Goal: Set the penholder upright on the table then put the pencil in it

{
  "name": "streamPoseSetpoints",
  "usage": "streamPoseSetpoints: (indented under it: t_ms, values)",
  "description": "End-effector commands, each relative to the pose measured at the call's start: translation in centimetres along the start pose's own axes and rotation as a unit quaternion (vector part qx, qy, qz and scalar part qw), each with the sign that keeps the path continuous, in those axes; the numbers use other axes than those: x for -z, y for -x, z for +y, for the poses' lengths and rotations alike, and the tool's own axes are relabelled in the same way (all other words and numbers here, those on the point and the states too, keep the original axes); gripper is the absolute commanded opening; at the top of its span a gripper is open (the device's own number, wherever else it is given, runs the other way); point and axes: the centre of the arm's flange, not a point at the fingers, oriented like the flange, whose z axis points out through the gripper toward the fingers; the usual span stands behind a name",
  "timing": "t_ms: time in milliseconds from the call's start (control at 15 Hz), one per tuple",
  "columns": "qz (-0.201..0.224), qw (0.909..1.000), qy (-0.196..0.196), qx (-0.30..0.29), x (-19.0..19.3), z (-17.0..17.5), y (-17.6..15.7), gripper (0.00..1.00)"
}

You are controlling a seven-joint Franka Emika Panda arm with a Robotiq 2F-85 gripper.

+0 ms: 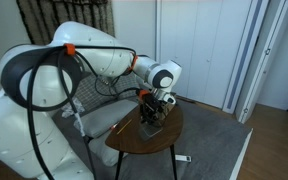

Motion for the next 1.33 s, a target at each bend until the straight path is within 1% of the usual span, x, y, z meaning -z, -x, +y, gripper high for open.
streamPoseSetpoints:
  t_ms: [0, 67, 133, 333, 400, 533, 600, 733, 1067, 1267]
  values:
    - [-0.052, 0.9949, 0.084, 0.019, 0.6, -3.2, -0.8, 0.31]
    - [-0.064, 0.9919, 0.106, 0.026, 0.4, -3.9, -1.0, 0.33]
    - [-0.074, 0.9886, 0.127, 0.035, 0.3, -4.6, -1.2, 0.39]
    - [-0.08, 0.9811, 0.169, 0.051, 0.2, -6.4, -1.5, 0.59]
    - [-0.082, 0.9789, 0.179, 0.055, 0.3, -7.0, -1.6, 0.67]
    - [-0.08, 0.9753, 0.198, 0.057, 0.4, -7.8, -1.6, 0.8]
    - [-0.078, 0.9741, 0.204, 0.059, 0.6, -8.3, -1.5, 0.88]
    - [-0.068, 0.9729, 0.21, 0.068, 1.2, -9.5, -1.0, 1.0]
    - [-0.049, 0.9698, 0.213, 0.109, 1.6, -13.6, 0.2, 1.0]
    - [-0.054, 0.9606, 0.224, 0.156, 0.0, -17.9, 0.8, 1.0]
